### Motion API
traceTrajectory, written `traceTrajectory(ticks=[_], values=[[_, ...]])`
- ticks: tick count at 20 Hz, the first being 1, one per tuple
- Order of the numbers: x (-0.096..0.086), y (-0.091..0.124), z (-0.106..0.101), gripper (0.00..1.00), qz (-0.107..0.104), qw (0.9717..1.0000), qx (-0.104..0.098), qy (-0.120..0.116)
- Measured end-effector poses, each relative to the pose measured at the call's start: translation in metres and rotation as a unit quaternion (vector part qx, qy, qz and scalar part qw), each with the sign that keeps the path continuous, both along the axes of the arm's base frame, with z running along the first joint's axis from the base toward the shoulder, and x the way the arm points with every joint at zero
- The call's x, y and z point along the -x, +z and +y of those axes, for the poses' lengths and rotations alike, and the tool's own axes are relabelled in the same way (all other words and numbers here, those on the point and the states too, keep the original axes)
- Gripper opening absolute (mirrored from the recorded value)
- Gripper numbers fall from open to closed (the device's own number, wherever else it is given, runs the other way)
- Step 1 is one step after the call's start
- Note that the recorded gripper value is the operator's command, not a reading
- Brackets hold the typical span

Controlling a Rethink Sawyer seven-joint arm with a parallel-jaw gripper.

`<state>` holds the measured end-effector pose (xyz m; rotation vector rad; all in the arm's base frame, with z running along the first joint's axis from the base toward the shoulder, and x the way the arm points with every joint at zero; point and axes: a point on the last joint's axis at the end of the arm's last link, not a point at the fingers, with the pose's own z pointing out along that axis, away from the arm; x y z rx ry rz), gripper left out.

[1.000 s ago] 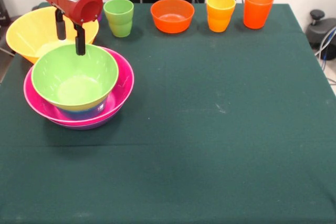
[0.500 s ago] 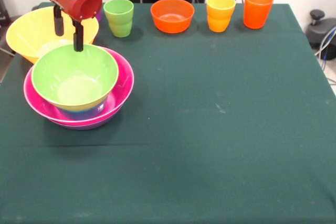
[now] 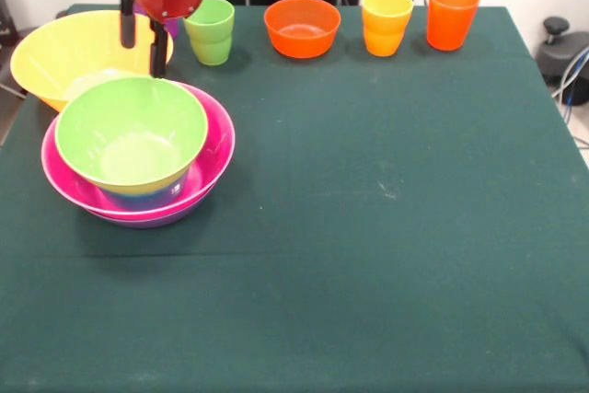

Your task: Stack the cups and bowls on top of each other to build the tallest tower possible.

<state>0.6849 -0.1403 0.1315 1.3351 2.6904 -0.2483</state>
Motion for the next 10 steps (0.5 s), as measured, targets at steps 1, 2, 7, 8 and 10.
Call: traceTrajectory(ticks=[1, 2, 7, 8, 10], values=[[-0.001, 0.001, 0.003, 1.0, -0.002, 1.0, -0.001, -0.007], [-0.001, 0.002, 0.005, 1.0, -0.005, 0.9999, -0.002, -0.014], [-0.003, 0.006, 0.018, 1.0, -0.016, 0.9983, -0.014, -0.054], [-0.002, 0.006, 0.017, 1.0, -0.015, 0.9982, -0.015, -0.056], [0.001, 0.005, 0.018, 1.0, -0.013, 0.9981, -0.016, -0.058]])
